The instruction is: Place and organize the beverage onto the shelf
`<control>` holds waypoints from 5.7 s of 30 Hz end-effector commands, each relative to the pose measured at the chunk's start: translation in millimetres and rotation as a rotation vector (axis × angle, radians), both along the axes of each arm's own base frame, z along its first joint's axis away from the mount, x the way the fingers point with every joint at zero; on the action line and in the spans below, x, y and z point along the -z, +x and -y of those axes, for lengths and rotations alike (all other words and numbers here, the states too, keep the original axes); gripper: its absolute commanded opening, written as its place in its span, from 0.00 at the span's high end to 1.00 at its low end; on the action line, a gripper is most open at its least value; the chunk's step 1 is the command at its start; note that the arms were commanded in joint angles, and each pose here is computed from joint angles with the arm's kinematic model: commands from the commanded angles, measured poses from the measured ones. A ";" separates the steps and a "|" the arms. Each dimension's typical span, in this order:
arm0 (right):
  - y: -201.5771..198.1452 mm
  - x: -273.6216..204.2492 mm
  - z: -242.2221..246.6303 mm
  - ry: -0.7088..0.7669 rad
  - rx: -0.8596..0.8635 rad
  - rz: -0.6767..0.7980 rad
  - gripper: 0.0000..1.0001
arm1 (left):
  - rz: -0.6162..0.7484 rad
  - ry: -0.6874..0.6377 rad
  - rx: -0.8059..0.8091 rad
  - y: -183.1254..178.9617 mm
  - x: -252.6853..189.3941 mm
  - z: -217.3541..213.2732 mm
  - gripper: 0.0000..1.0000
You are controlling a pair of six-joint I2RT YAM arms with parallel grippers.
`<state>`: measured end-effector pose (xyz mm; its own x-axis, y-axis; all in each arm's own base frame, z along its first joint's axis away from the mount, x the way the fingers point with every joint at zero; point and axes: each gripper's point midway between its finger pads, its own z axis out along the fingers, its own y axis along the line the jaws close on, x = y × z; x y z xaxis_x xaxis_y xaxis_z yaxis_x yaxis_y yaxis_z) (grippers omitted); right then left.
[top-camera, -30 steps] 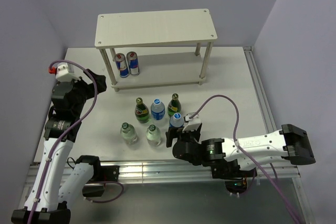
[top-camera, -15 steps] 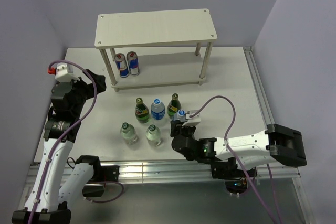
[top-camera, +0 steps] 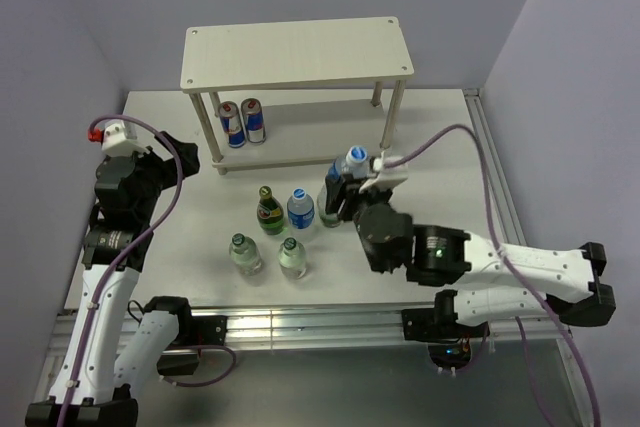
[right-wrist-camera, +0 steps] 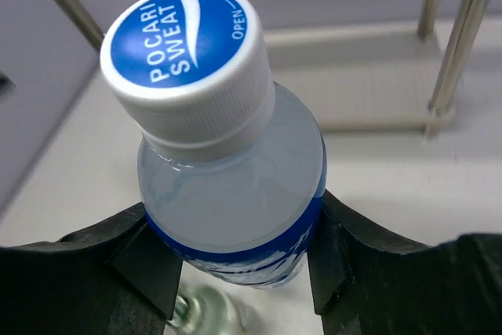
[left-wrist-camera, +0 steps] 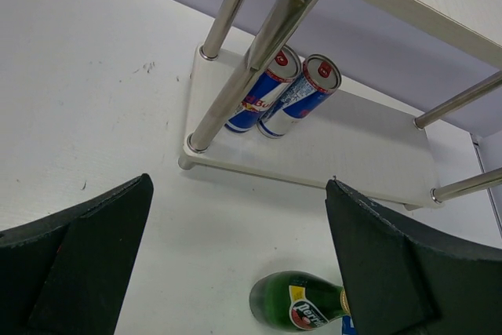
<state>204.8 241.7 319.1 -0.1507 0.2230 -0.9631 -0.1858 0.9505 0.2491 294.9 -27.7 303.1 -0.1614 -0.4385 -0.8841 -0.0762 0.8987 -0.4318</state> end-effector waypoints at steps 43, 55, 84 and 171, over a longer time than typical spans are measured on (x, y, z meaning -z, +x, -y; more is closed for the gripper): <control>268.2 -239.4 77.9 0.072 0.324 0.272 1.00 | 0.045 0.027 -0.016 -7.4 -12.7 -8.0 0.01; 292.1 -191.9 75.1 0.024 0.317 0.165 0.61 | 0.038 0.026 -0.016 -5.7 -11.0 -9.0 0.01; 235.2 -131.4 76.3 0.022 0.317 0.079 0.02 | 0.035 0.025 -0.037 -6.0 -10.4 -14.8 0.01; 54.7 143.4 -67.2 -0.157 0.084 -0.188 1.00 | 0.036 0.027 -0.059 -7.8 -10.9 -19.5 0.01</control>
